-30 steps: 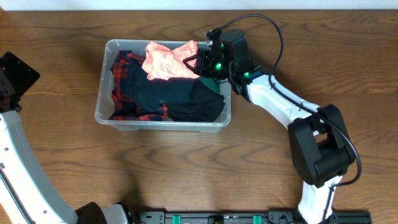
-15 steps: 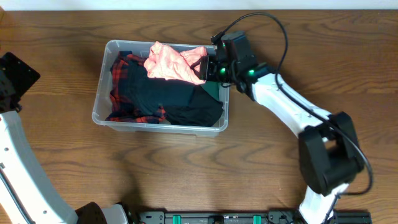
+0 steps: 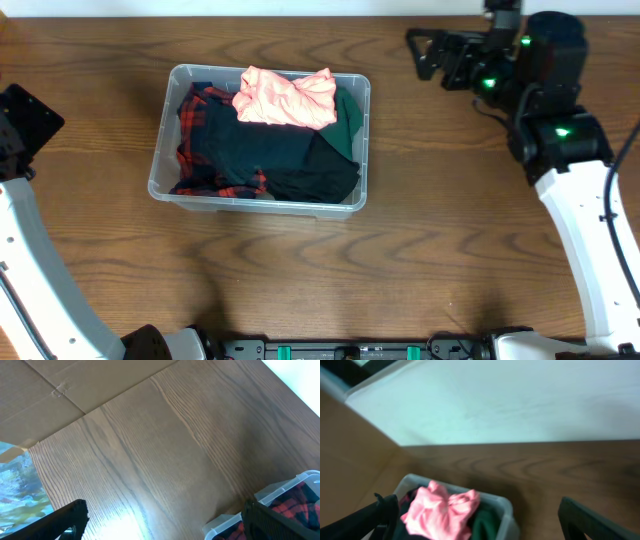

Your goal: Pack container

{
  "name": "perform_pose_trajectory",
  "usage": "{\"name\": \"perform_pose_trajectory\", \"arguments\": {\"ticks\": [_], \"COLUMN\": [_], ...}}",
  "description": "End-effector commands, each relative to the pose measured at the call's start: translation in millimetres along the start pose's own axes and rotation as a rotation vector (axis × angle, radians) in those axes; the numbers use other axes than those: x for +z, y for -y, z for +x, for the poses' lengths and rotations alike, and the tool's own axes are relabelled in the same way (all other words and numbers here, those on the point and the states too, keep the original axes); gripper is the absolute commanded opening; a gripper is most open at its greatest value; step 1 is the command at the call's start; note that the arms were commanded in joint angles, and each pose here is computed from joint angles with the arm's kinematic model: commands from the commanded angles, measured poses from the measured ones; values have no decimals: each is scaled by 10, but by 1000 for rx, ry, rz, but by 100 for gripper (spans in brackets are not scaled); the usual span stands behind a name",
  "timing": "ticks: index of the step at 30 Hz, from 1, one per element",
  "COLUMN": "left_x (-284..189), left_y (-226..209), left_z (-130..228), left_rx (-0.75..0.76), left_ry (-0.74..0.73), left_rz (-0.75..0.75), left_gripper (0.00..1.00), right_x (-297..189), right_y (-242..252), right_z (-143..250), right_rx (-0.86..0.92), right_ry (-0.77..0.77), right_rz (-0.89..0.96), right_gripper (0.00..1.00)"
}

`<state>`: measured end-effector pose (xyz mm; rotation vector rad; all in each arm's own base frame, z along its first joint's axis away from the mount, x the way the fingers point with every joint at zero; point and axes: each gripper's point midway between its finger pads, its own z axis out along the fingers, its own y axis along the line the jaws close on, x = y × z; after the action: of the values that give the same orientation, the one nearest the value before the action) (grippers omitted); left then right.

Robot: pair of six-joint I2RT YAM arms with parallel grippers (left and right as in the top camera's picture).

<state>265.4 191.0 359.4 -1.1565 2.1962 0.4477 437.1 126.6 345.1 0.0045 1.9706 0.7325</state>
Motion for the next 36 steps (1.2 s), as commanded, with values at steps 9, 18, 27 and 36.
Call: {"name": "perform_pose_trajectory", "arguments": {"ticks": [9, 18, 27, 36], "left_x": [7, 7, 7, 7], "left_y": [-22, -22, -21, -22], "left_z": [-20, -20, -20, -20], "left_rx": [-6, -6, -6, -6], "left_ry": [3, 3, 4, 3], "left_rz": [-11, -11, -11, -11], "left_gripper": [98, 98, 98, 98], "right_x": [-3, -437, -1417, -2156], "right_y": [290, 303, 132, 13], "right_z": [-66, -352, -271, 158], "right_rx": [38, -243, -373, -423], "right_ry": [21, 117, 139, 216], "right_rz": [75, 188, 344, 377], "right_gripper": [99, 99, 99, 99]}}
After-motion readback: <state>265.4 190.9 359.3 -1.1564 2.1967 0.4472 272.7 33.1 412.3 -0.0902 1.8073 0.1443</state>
